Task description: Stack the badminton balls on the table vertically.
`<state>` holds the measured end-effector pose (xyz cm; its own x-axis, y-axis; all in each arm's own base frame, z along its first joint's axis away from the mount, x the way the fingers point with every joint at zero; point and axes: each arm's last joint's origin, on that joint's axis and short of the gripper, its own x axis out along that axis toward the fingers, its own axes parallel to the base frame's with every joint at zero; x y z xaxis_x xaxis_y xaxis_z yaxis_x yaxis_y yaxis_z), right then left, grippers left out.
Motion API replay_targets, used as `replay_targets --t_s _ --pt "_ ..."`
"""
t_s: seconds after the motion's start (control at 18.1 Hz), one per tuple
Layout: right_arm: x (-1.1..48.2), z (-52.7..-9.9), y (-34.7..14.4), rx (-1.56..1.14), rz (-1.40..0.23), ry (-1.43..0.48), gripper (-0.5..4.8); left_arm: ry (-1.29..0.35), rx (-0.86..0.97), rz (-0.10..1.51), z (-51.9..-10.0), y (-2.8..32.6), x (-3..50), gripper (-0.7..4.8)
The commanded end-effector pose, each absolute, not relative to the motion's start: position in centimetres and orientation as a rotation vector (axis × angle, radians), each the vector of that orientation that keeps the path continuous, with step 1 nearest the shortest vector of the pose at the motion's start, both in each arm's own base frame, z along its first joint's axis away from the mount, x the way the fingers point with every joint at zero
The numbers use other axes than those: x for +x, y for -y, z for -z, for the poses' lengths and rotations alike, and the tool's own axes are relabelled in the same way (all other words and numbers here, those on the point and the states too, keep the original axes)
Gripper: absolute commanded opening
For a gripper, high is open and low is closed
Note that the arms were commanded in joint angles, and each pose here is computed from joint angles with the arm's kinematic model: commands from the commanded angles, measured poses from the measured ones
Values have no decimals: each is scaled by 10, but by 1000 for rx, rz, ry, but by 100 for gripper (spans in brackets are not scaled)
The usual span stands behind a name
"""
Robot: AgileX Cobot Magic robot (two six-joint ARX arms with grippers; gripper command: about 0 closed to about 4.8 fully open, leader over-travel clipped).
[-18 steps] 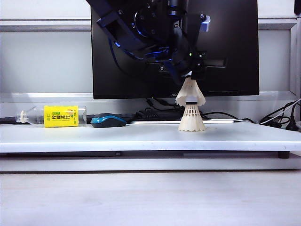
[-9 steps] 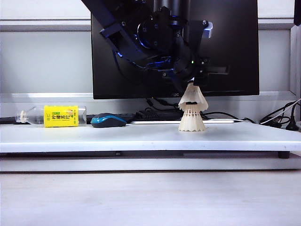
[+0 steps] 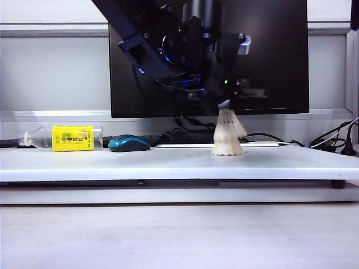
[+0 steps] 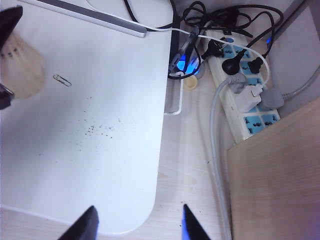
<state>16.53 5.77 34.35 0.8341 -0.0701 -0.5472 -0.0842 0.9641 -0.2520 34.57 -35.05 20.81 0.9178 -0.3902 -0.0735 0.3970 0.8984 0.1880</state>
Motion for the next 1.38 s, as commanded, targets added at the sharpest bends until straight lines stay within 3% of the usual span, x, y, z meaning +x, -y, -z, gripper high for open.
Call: replay_targets --t_s 0.06,0.11,0.28,0.55,0.77,0.99,1.16,1.27,1.38 --pt "165 -346 -58 -266 -7 -566 210 -24 194 388 -211 349 347 192" --pt "165 -346 -58 -266 -7 -566 210 -24 197 376 -211 349 347 193" --pt "166 -348 -58 -259 -6 -551 210 12 258 304 -234 343 343 287" --pt "167 -354 -58 -207 1 -483 210 43 248 262 -326 304 318 286" --pt "126 -389 -42 -112 -22 -210 197 94 203 284 -420 239 267 270" --pt "59 -403 -14 -48 -36 -23 197 206 114 331 -500 149 170 268" --pt "31 -391 -2 -55 -37 -42 197 287 60 328 -508 86 105 267" --pt "22 -382 1 -49 -46 -30 197 347 19 319 -493 44 62 267" --pt "19 -368 -1 -42 -158 -28 197 373 1 316 -468 10 27 267"
